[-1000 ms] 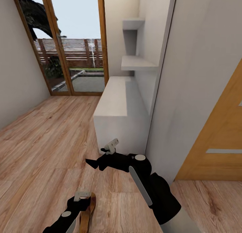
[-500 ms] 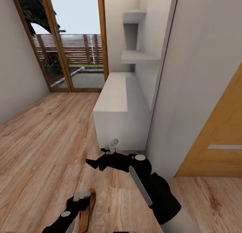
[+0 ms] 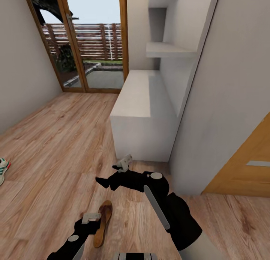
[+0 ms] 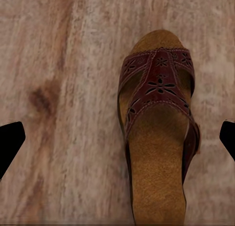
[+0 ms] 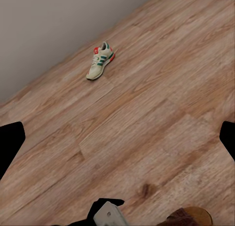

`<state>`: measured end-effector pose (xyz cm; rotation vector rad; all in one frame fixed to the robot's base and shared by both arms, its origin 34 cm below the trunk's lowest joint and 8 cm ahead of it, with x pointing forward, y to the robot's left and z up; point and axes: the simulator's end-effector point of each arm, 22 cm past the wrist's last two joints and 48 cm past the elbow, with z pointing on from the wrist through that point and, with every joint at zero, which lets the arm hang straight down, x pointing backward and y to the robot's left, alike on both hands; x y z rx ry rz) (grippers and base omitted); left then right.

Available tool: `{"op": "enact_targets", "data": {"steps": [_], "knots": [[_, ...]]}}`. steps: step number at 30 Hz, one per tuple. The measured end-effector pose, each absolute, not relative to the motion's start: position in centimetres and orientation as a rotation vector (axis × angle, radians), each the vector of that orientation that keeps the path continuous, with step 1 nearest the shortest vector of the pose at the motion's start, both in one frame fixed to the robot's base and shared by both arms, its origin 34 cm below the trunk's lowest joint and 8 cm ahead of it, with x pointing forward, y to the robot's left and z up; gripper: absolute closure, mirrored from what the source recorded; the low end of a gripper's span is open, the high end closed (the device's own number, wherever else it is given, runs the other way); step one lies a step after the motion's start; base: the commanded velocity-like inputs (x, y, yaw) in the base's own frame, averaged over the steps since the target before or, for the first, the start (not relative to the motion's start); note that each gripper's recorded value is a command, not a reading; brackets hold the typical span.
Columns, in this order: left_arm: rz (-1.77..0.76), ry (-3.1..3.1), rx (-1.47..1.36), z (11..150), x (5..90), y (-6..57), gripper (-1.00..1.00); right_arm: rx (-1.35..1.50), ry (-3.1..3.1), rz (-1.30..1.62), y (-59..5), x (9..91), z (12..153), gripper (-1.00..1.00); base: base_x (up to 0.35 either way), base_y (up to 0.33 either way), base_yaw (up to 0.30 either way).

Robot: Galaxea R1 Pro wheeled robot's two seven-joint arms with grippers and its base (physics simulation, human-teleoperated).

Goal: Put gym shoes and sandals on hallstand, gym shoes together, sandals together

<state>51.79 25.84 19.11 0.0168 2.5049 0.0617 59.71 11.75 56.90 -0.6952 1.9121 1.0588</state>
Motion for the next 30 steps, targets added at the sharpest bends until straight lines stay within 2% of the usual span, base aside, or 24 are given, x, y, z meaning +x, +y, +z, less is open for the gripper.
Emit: {"op": "enact_targets", "data": {"steps": [30], "knots": [[0.055,2.566,0.038,16.0,50.0,25.4,-1.0,-0.66,1.978,1.1,11.7,60.1,52.7,-1.0,0.0,0.0,0.031]]}}
